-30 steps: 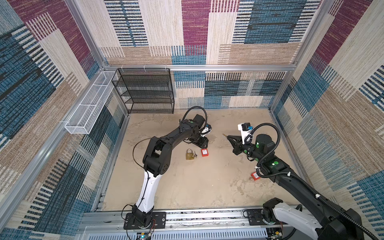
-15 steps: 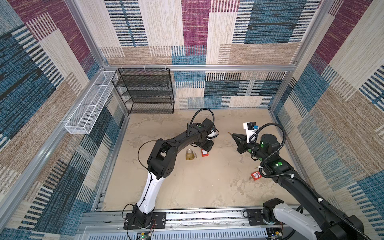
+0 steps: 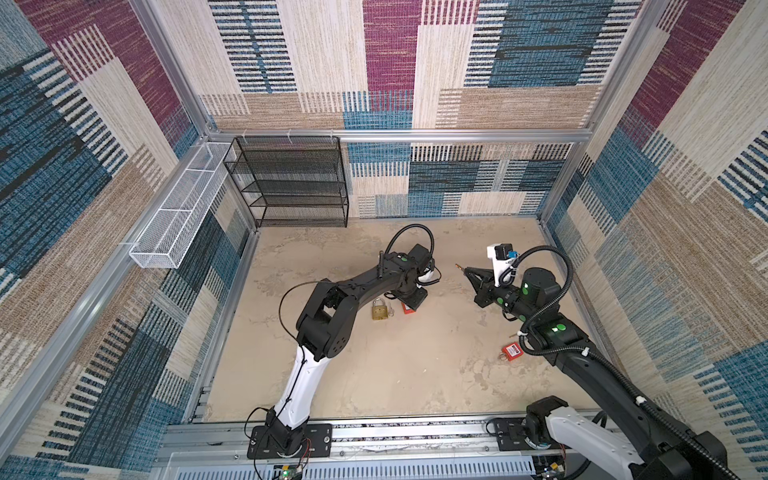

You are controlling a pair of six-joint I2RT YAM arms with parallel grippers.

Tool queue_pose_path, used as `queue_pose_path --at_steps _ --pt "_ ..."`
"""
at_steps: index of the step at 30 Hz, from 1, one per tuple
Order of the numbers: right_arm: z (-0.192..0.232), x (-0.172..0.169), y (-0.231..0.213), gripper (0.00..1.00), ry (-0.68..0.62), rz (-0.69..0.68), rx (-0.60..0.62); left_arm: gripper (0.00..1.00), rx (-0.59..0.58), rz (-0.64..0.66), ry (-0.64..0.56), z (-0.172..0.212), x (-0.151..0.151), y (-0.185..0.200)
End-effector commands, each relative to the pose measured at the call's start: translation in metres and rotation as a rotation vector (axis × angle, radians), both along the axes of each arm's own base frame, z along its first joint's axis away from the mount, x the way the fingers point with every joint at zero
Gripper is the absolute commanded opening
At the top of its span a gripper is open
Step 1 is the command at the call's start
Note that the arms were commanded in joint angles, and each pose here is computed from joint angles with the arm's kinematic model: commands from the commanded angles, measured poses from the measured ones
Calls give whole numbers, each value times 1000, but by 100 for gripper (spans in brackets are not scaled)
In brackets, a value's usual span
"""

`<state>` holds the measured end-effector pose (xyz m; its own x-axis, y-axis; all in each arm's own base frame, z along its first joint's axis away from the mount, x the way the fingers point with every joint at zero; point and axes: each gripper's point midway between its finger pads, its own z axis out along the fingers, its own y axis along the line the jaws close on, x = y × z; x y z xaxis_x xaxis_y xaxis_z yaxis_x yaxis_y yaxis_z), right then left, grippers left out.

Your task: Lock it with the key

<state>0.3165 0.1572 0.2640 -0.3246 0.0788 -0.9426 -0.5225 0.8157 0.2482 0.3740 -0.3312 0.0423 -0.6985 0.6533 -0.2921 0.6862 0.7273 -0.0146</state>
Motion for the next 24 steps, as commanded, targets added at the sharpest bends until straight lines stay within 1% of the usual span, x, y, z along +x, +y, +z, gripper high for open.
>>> queue_pose_path --at_steps 1,7,12,24 --pt "5 1 2 0 -17 10 5 52 9 -18 -17 5 1 3" --pt "3 1 3 0 -11 17 4 51 15 -42 -10 3 -4 2" --pt "3 1 2 0 -10 14 5 52 45 -101 -26 2 -9 2" --pt "-1 3 3 0 2 11 7 52 74 -136 -19 -1 -16 9"
